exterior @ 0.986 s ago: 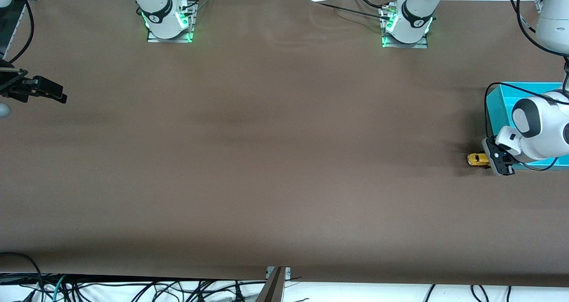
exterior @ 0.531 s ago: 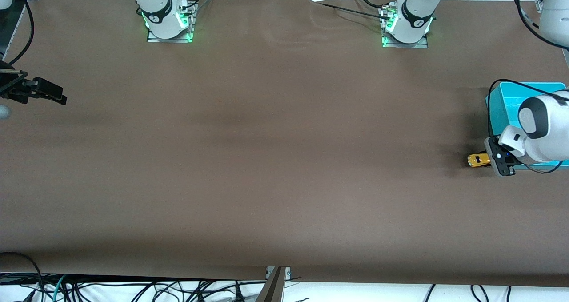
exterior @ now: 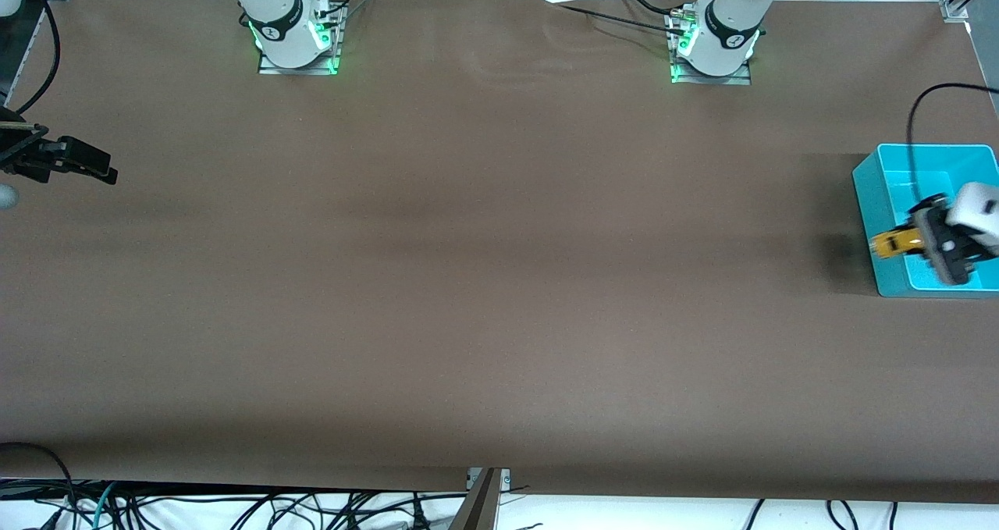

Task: Wind and store yellow beetle car
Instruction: 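Lift the car and lower it into the cyan box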

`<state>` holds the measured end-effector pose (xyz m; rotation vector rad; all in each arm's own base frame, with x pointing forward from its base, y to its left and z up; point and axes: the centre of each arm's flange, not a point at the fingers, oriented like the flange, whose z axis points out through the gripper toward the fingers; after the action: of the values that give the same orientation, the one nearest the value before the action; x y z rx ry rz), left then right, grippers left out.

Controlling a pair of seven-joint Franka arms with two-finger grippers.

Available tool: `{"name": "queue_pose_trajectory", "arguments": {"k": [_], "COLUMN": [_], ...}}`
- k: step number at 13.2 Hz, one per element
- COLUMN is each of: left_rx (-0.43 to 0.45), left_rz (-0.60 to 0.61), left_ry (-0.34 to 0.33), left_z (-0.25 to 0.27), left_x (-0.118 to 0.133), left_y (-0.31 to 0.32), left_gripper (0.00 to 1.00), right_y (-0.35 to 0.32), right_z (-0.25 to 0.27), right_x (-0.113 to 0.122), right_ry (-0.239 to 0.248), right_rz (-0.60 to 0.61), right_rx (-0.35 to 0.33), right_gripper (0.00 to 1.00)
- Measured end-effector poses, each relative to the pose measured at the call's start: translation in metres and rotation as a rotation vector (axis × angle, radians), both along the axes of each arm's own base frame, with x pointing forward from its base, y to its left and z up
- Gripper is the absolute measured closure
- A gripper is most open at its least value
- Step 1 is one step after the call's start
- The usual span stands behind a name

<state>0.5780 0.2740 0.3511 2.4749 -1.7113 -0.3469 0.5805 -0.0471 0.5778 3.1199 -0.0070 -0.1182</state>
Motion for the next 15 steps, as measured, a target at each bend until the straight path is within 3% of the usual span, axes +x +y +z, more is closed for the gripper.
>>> {"name": "queue_pose_trajectory", "arguments": {"k": [4, 10, 11, 15], "left_rx": [0.067, 0.023, 0.023, 0.037], "left_rz": [-0.082, -0.137, -0.14, -0.137], "left_ry": [-0.05, -0.111, -0.117, -0.147], "left_z": [-0.02, -0.141, -0.145, -0.107], "left_x": [-0.047, -0.078, -0.079, -0.06], "left_y": [0.108, 0.126, 0.123, 0.117], "left_gripper": [0.55, 0.54, 0.48, 0.06], "right_y": [0.0, 0.0, 0.0, 0.001], "right_z": [0.0, 0.0, 0.0, 0.0], "right_x": [0.0, 0.0, 0.0, 0.0], "right_ry": [-0.001, -0.001, -0.001, -0.001], "right_rz": [0.0, 0.0, 0.0, 0.0], "right_rx": [0.002, 0.003, 0.003, 0.005], "right_gripper": [0.0, 0.0, 0.0, 0.0]}}
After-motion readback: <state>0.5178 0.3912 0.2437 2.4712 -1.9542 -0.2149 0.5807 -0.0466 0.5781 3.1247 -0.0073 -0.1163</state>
